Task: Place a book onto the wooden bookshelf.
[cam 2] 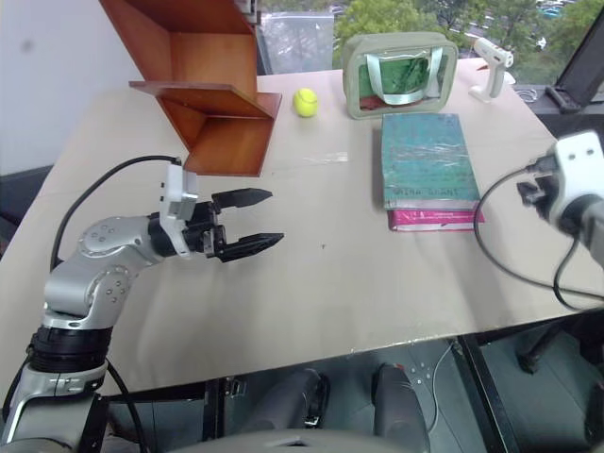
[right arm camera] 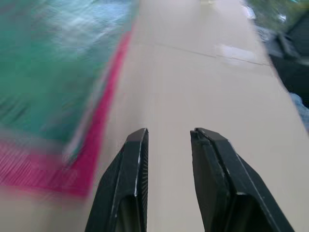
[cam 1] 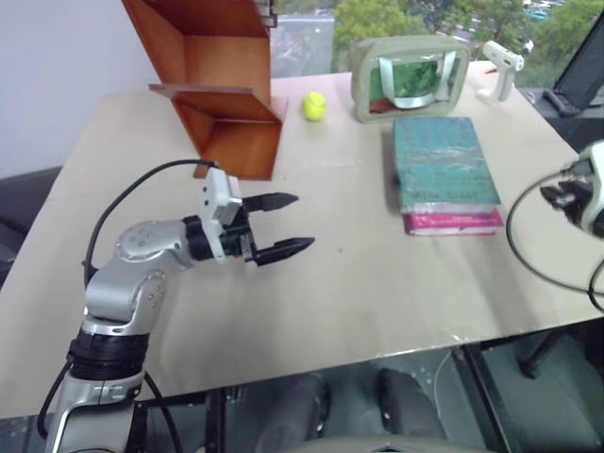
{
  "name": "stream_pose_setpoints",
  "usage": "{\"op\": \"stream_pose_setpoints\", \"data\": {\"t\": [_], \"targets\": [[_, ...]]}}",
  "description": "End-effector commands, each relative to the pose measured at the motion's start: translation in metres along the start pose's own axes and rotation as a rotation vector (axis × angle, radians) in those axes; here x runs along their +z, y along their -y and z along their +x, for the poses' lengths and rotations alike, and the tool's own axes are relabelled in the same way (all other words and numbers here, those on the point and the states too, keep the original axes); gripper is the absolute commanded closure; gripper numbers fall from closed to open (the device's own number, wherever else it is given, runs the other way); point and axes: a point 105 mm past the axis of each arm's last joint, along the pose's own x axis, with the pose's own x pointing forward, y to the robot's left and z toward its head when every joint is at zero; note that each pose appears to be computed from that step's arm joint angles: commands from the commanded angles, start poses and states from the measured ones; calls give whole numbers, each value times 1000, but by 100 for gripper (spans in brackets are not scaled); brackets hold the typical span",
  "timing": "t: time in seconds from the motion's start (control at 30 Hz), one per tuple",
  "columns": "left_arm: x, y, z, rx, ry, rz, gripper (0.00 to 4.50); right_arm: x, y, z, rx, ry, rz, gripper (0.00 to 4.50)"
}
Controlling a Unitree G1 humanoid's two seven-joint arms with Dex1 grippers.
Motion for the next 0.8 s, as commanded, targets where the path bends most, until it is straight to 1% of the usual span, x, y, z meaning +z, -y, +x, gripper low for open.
{"op": "stream_pose_setpoints", "data": {"t": [0.03, 0.1, 0.13, 0.23, 0.3, 0.4, 0.47, 0.6, 0.8], "targets": [[12, -1, 3, 9, 32, 49, 0, 3, 14, 32, -73, -50, 116, 312], [13, -1, 4, 10, 35, 50, 0, 1, 12, 44, -74, -97, 200, 312], [13, 0, 4, 12, 38, 50, 0, 1, 9, 51, -65, -113, 275, 312], [13, 3, 4, 18, 43, 45, 0, 4, -9, 65, -12, -101, 546, 312], [13, 4, 3, 28, 46, 43, 0, 0, -17, 70, 0, -102, 647, 312], [13, 4, 0, 48, 47, 39, 0, -6, -39, 75, 67, -123, 766, 312], [12, 5, -3, 60, 43, 37, 0, -13, -55, 78, 114, -161, 785, 312], [13, 5, -8, 83, 40, 32, 0, -28, -77, 81, 178, -219, 735, 312], [11, 5, -15, 104, 27, 28, 0, -26, -118, 77, 407, -261, 639, 312]]}}
